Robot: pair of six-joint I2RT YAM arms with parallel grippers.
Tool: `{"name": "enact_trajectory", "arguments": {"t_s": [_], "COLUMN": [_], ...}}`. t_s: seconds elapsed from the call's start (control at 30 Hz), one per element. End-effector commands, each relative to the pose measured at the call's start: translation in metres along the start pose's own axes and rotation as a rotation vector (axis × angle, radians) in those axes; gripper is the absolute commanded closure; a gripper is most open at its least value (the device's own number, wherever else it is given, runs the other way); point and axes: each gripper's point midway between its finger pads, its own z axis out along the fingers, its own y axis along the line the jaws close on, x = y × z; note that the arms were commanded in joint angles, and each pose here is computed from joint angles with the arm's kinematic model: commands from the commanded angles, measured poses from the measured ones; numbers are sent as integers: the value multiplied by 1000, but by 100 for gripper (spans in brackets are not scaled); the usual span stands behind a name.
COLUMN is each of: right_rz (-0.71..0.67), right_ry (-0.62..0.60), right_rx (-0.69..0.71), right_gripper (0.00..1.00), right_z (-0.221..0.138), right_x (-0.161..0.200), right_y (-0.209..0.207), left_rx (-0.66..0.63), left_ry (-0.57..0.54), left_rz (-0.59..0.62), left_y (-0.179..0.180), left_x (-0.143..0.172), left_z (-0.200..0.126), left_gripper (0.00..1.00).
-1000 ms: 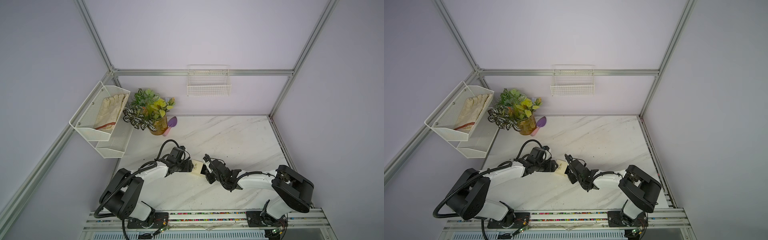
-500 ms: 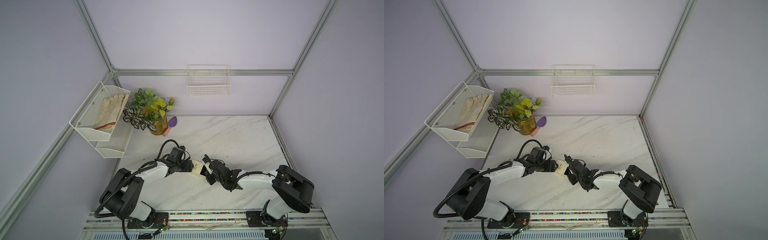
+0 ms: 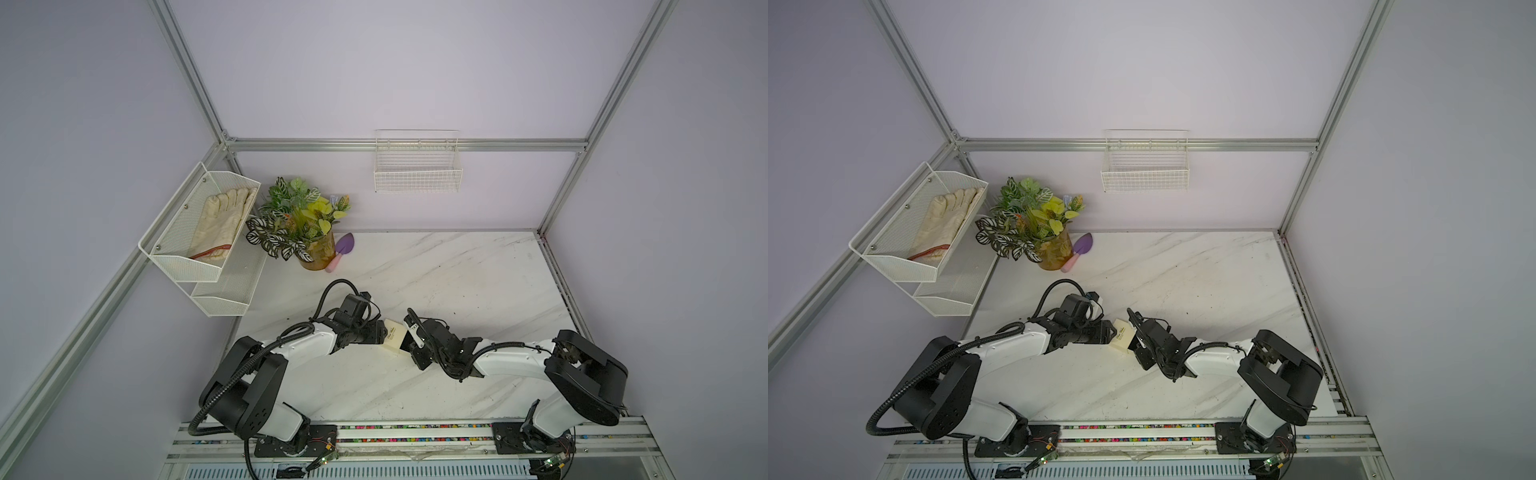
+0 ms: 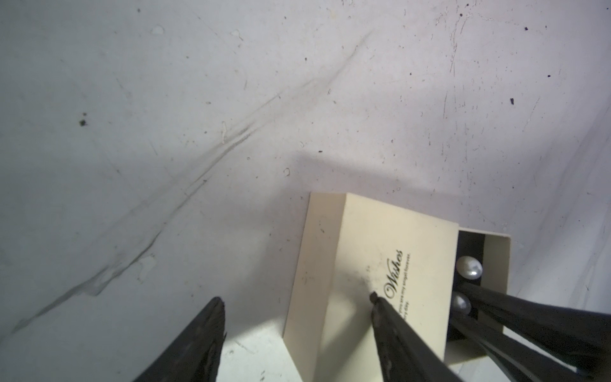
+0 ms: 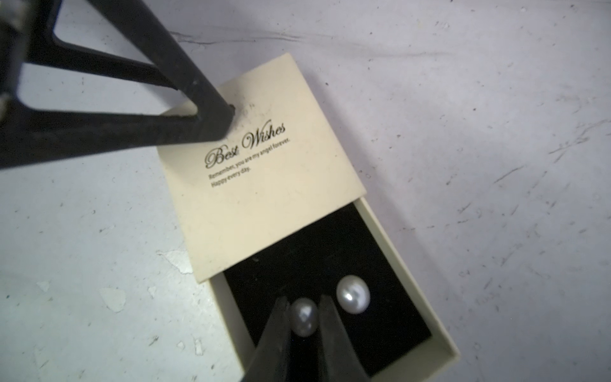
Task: Place the earrings into the drawer-style jewelry box
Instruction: Insert the earring into the inner lining, then close the drawer of the jewelry box.
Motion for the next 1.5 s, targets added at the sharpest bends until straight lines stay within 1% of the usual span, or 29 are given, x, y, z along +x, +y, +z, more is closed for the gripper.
{"name": "enact_trajectory", "arguments": {"t_s": [0.0,0.07,0.13,0.37,0.57,0.83,0.9,1.03,1.13,1.23,1.3,1.4,1.47], "right_rz": [-13,-10,-9,-1,15,41,66,180,292,419,502,628,687], "right_ry": [22,18,17,-6,-61,-100,-120,-171,-195,-155,-122,-66,-37], "right_rx": [11,9,5,0,-10,-25,-30,30,75,131,184,223,238], "right_gripper": [76,71,69,69,69,67,67,74,76,79,84,89,92], "right_z": [-1,-1,-1,-4,-19,-33,-37,-51,-63,-66,-67,-68,-69], "right_x": [4,2,2,-6,-23,-32,-36,-45,-48,-35,-26,-11,-4], "right_y": [0,0,1,2,4,5,5,-9,-20,-31,-39,-44,-45], "left_rx": [-2,-1,-5,-5,-6,-5,-6,0,4,15,25,39,48], "left_ry": [0,-2,-1,-1,1,3,3,0,-4,-8,-15,-25,-35], "left_rz": [19,21,22,21,19,20,18,20,21,21,21,23,21], "left_y": [-2,-2,-1,-1,0,-1,-1,-3,-4,-6,-9,-13,-16], "left_x": [-4,-4,-3,-3,-3,-3,-3,-4,-5,-7,-9,-12,-15], "left_z": [3,2,3,3,3,3,4,3,2,0,-2,-6,-10], "left_gripper": [31,30,31,31,31,31,31,31,31,31,31,31,31]}}
